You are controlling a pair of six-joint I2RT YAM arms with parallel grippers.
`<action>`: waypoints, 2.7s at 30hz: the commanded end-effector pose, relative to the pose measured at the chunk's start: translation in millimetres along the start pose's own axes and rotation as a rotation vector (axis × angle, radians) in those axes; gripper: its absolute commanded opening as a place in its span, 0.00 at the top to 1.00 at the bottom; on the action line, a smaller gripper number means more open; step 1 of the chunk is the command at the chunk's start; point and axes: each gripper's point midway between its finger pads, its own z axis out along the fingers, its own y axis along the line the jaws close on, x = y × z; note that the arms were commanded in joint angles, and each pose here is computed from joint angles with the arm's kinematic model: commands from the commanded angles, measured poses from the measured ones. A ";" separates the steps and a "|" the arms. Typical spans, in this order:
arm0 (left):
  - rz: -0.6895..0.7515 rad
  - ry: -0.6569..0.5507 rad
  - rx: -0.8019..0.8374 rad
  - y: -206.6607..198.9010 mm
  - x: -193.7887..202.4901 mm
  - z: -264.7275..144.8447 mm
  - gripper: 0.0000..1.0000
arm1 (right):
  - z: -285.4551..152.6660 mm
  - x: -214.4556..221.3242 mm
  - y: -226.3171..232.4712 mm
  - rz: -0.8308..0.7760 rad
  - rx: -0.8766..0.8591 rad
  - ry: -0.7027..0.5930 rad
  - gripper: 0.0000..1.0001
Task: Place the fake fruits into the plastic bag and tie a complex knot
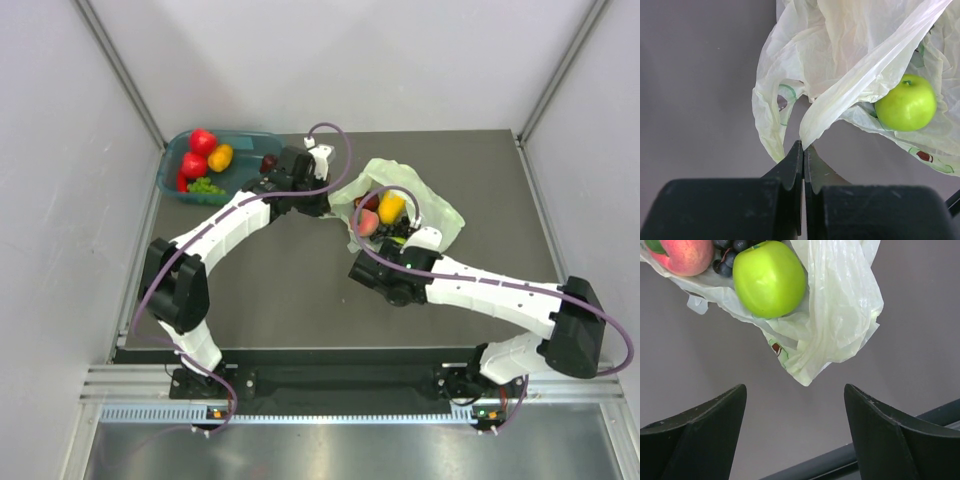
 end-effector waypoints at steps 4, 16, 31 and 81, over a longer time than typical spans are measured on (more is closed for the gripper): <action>0.027 -0.081 0.015 -6.1 -21.6 -14.7 1.00 | 21.4 -7.4 2.0 0.103 0.015 -0.054 0.24; 0.026 -0.075 0.014 -5.9 -20.1 -15.4 1.00 | 47.7 -19.6 0.0 0.130 0.011 -0.097 0.71; -0.078 -0.173 0.115 -32.5 -91.1 -106.0 1.00 | -61.8 -141.0 40.3 0.006 -0.434 -0.226 1.00; -0.345 -0.332 0.485 2.8 -119.8 -193.1 0.55 | -118.8 -226.3 95.4 -0.305 -1.175 -0.342 0.83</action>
